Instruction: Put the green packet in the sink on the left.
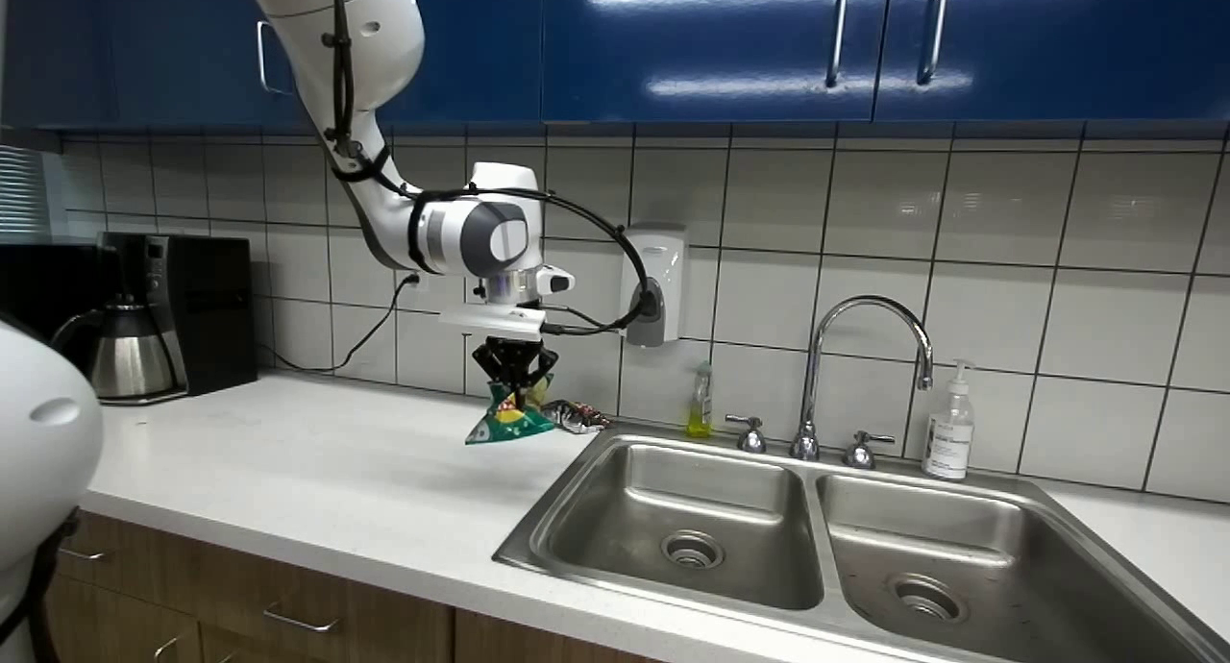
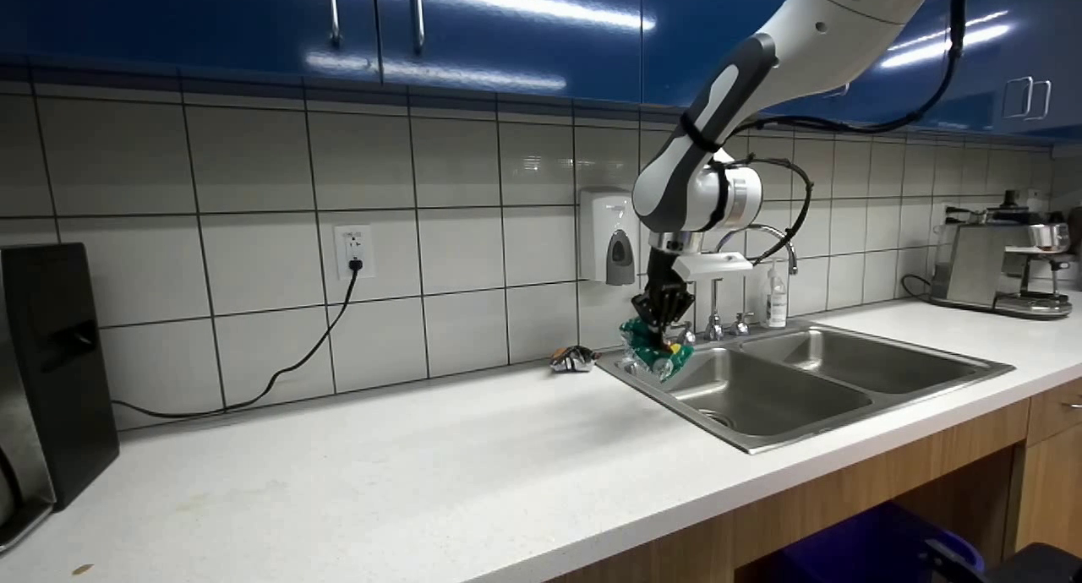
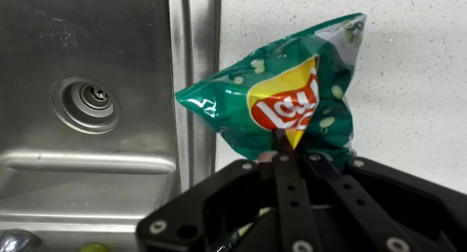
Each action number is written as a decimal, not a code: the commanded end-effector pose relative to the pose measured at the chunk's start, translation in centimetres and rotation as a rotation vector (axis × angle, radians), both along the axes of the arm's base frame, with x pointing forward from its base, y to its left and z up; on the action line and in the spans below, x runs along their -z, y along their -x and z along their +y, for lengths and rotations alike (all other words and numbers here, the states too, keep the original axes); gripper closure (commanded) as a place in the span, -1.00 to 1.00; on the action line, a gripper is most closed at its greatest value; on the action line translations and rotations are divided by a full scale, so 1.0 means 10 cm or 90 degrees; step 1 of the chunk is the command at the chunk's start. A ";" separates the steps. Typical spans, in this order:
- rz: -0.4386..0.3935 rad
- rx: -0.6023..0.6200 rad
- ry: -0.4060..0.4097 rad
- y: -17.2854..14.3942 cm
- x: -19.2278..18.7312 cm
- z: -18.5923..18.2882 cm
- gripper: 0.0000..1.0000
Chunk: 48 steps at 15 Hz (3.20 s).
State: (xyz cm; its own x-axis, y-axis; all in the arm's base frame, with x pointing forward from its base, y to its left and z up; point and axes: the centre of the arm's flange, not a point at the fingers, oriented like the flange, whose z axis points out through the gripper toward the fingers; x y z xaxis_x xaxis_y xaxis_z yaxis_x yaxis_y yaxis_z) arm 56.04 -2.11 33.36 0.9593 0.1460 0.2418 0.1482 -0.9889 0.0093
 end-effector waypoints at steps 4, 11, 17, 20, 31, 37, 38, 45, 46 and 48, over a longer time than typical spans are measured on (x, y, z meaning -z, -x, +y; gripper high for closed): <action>-0.007 0.011 -0.001 0.01 -0.07 -0.04 0.98; -0.007 0.012 -0.001 0.02 -0.07 -0.04 0.98; -0.009 0.027 0.001 0.01 -0.03 -0.16 1.00; -0.016 0.055 0.005 0.00 -0.01 -0.38 1.00; -0.017 0.176 0.023 0.10 0.29 -1.28 1.00; -0.025 0.232 0.039 0.11 0.58 -1.71 1.00; -0.026 0.240 0.040 0.11 0.63 -1.79 1.00; -0.023 0.272 0.045 -0.03 1.03 -2.14 1.00; -0.023 0.273 0.048 -0.06 1.09 -2.17 1.00; -0.019 0.275 0.051 -0.13 1.21 -2.24 1.00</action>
